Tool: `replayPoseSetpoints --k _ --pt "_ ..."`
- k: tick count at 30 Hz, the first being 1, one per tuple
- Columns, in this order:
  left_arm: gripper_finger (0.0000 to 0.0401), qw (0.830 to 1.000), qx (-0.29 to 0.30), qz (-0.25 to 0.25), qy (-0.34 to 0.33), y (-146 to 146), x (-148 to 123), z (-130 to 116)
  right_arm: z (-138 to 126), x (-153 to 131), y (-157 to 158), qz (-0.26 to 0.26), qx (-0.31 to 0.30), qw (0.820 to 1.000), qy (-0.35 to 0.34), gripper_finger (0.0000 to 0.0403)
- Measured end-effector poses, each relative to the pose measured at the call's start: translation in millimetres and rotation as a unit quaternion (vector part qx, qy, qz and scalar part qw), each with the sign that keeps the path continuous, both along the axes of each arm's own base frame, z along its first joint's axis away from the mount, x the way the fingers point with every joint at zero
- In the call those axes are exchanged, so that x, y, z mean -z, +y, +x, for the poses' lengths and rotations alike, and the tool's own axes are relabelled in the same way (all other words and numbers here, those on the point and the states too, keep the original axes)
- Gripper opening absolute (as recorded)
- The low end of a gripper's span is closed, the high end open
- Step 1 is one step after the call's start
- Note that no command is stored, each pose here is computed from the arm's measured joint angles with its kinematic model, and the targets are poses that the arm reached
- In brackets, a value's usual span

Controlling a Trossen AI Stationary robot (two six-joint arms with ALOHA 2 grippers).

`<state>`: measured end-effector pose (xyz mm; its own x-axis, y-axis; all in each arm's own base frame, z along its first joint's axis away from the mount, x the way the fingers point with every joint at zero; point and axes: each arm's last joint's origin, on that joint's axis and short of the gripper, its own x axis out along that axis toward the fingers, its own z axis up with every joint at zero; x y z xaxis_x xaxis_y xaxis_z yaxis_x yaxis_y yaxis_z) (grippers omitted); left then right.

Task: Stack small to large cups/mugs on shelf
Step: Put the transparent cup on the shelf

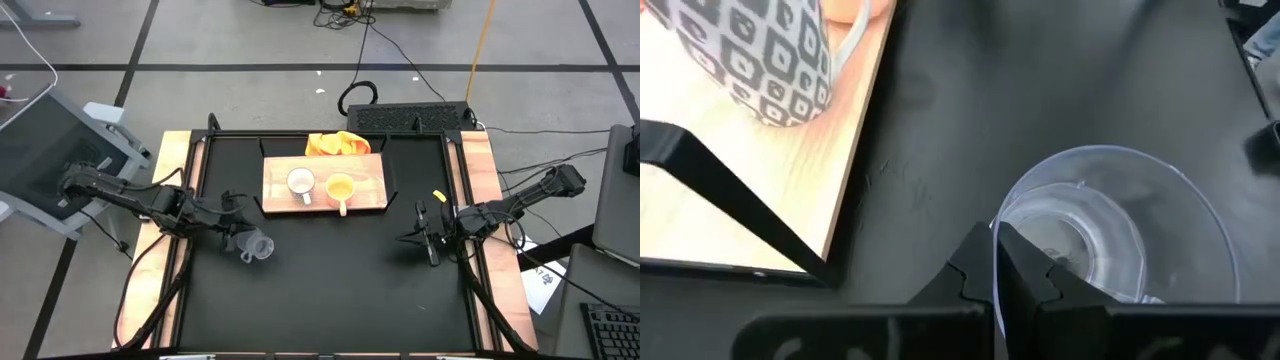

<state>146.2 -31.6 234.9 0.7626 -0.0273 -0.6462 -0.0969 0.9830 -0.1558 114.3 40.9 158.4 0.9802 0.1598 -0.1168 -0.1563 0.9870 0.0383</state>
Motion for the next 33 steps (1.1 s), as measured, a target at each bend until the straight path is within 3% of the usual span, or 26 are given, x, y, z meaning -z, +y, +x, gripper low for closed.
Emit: replayPoseSetpoints --k 14,33 --pt "0.0000 0.993 -0.035 -0.001 0.110 -3 22 14 1 0 -2 0.000 0.010 1.000 -0.001 0.0000" --pt "0.0000 0.992 -0.026 -0.014 0.124 -20 41 39 1 0 -4 0.000 0.018 1.000 -0.001 0.0000"
